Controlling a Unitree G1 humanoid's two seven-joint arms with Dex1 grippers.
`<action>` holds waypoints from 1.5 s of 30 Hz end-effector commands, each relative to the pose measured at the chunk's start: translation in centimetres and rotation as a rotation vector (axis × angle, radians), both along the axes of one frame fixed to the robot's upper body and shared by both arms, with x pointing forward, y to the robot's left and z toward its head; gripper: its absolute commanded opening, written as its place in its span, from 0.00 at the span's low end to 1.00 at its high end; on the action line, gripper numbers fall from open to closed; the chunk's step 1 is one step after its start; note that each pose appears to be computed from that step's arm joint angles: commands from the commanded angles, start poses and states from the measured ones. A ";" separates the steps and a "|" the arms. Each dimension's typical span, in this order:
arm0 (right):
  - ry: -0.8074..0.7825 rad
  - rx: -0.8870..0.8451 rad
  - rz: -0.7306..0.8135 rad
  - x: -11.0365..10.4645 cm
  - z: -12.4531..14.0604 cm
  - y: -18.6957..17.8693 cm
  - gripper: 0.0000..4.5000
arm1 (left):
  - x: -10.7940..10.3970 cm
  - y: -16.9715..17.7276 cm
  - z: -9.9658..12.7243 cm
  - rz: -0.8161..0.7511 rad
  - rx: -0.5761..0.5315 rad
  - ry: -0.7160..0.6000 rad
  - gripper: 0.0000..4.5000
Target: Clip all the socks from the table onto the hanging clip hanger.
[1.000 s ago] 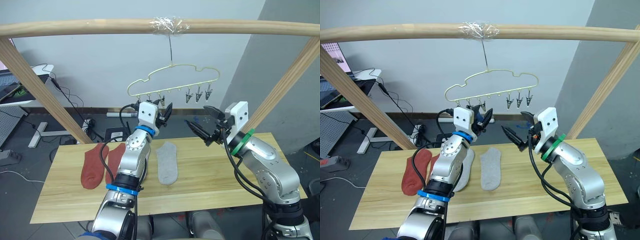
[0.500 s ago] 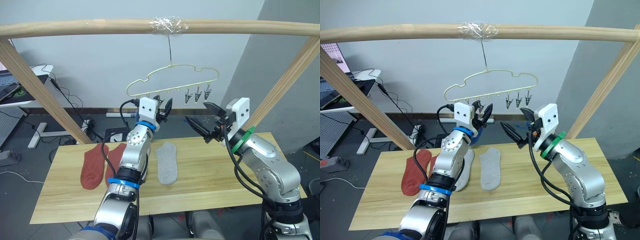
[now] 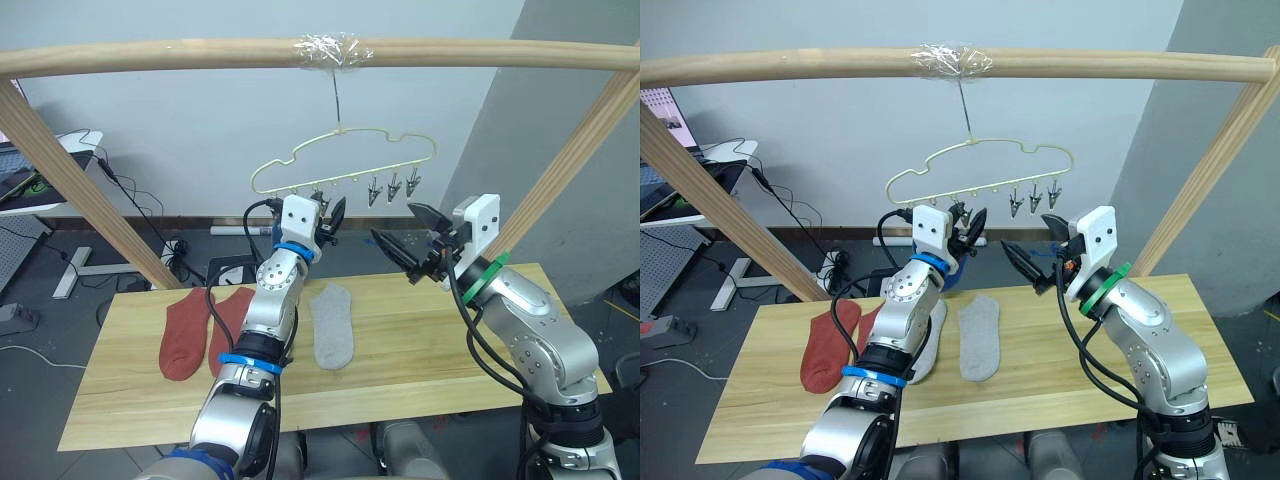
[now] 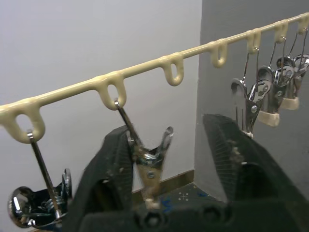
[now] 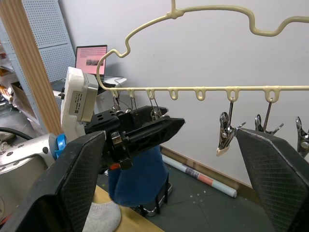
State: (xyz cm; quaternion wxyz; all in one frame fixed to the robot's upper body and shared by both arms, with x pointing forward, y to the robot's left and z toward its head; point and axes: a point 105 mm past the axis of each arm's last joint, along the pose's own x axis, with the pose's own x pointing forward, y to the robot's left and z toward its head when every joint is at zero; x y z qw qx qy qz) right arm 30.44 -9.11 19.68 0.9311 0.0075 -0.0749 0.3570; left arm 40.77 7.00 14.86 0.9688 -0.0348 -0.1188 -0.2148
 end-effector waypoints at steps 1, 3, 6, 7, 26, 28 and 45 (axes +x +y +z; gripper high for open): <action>-0.053 0.020 0.004 -0.3 1.4 0.0 1.00 | 0.1 -0.2 1.9 -0.010 -0.020 -0.061 0.29; -0.051 0.021 0.003 -0.3 1.4 0.0 1.00 | 0.1 -0.2 2.0 -0.010 -0.023 -0.061 0.29; -0.050 0.023 0.004 -0.3 1.4 0.1 1.00 | 0.1 -0.2 2.0 -0.009 -0.023 -0.062 0.29; -0.050 0.023 0.003 -0.3 1.4 0.1 1.00 | 0.1 -0.2 2.0 -0.009 -0.022 -0.063 0.29; -0.048 0.027 -0.002 -0.2 1.4 0.1 1.00 | 0.1 -0.2 2.2 -0.001 -0.031 -0.066 0.29; -0.047 0.026 -0.002 -0.2 1.4 0.1 1.00 | 0.1 -0.2 2.2 -0.003 -0.030 -0.067 0.29; -0.023 0.018 0.007 -0.3 0.7 0.6 1.00 | 0.0 -0.2 2.0 -0.013 -0.020 -0.068 0.04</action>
